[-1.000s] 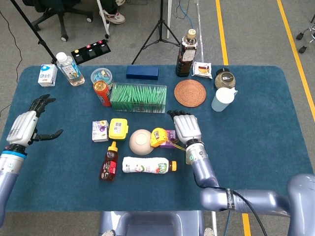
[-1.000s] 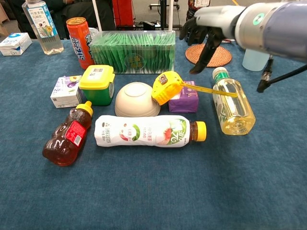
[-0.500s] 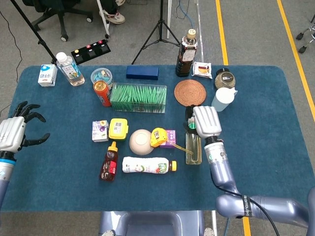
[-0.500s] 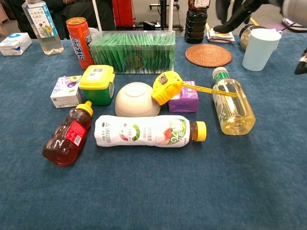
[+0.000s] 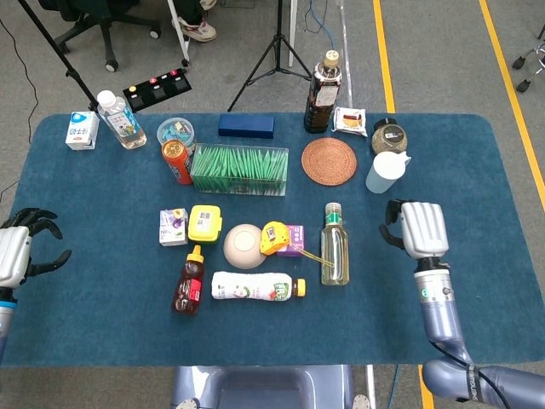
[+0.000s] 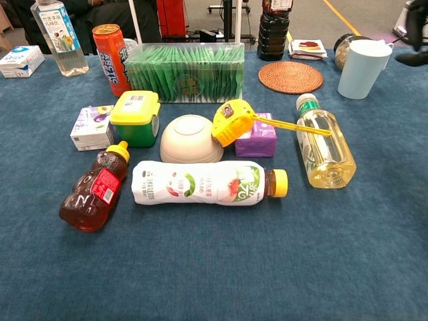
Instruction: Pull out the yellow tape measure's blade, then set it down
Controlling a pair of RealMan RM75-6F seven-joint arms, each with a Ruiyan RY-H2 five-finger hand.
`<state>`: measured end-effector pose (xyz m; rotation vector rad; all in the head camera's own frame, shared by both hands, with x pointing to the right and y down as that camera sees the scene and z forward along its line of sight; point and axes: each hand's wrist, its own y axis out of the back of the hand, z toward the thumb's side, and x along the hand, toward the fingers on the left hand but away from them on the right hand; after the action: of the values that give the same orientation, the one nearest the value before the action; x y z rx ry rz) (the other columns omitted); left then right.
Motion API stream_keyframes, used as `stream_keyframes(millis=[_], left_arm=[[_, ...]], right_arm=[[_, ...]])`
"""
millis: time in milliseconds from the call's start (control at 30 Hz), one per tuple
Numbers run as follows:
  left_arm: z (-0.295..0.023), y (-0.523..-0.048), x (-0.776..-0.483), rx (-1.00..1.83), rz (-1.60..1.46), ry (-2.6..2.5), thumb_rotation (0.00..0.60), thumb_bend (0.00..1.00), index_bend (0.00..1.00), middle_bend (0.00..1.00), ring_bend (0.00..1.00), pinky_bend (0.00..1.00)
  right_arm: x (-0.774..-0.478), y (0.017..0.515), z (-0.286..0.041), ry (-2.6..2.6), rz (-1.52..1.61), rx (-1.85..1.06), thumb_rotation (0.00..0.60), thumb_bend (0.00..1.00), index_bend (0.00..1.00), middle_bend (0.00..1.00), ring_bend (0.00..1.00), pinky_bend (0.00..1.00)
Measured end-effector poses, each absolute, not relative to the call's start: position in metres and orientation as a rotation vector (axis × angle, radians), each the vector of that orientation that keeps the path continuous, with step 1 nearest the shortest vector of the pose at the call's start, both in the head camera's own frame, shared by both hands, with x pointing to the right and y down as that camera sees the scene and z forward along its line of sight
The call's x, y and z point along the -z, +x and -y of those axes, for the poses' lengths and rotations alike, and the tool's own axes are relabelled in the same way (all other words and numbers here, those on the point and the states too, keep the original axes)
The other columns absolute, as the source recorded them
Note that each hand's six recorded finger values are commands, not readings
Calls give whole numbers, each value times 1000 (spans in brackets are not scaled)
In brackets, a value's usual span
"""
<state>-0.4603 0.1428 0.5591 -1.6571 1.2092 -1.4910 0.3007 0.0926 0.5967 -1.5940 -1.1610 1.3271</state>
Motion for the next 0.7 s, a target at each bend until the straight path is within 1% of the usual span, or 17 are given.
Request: stream_keyframes(millis=[67, 233, 700], left_arm=[[-149, -461, -561, 1497, -1197, -1667, 600, 224, 539, 341, 203, 282], [-165, -463, -562, 1529, -1155, -1698, 600, 225, 546, 366, 234, 316], [-200, -458, -550, 1475, -1117, -1734, 600, 224, 548, 380, 241, 317]], right_arm=[[-595, 313, -100, -1586, 1171, -1340, 600, 299, 701, 666, 695, 701], [-587, 337, -118, -1562, 1200, -1360, 600, 300, 720, 686, 721, 720], [-564, 385, -181, -1496, 1249, -1465, 600, 298, 725, 692, 723, 731]])
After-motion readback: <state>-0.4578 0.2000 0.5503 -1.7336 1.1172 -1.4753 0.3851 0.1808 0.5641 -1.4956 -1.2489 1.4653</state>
